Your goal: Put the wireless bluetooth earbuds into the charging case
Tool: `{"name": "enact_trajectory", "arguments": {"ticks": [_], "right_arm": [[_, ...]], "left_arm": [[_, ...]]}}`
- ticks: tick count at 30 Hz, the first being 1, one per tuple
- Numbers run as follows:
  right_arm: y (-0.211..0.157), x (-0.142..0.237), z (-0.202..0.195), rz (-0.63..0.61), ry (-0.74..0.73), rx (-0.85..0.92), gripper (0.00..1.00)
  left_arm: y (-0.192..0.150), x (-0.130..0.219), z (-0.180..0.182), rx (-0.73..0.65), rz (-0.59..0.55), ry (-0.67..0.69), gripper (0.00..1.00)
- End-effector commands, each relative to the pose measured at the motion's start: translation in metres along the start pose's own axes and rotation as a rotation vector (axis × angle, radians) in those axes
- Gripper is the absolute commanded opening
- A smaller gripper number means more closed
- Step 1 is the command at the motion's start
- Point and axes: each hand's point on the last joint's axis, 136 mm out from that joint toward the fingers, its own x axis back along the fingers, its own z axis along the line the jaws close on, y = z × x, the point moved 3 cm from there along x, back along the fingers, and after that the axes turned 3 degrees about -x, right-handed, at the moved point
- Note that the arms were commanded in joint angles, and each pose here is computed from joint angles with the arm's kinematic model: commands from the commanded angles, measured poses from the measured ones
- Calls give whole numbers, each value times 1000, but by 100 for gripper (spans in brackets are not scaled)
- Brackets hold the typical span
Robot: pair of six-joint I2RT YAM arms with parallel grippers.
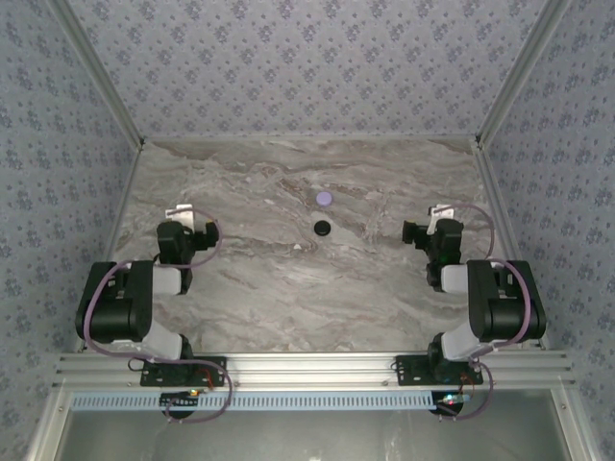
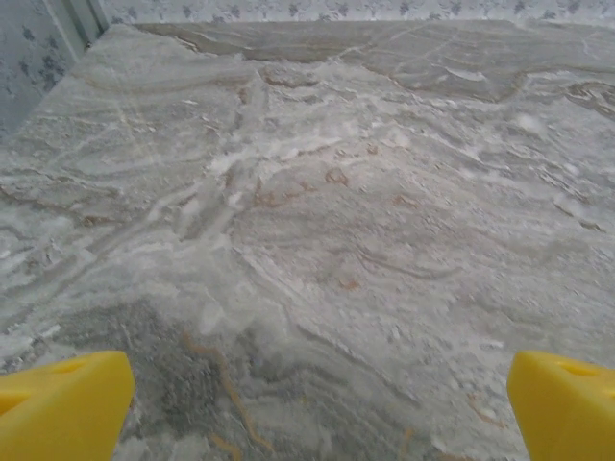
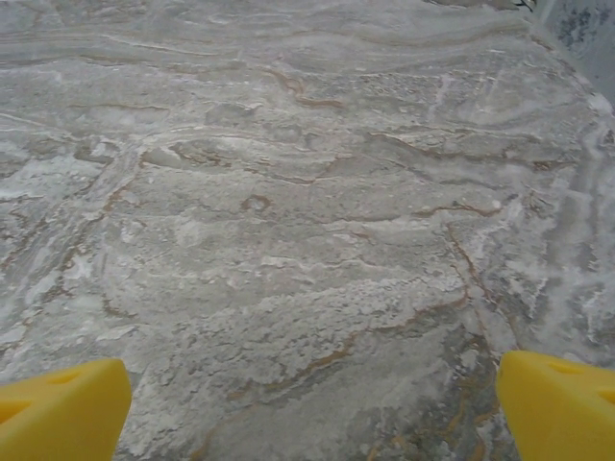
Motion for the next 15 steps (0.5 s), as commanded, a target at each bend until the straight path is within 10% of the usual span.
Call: {"name": "enact_trajectory", "arguments": {"ticks": [1,15], "right_arm": [[12,-2,1,-45,-6,23,100],[12,-3,6,-29,55,27,100]], "left_arm": [[9,-5,5,21,-6,31,99],[9,-6,2,12,1,5,99]]}}
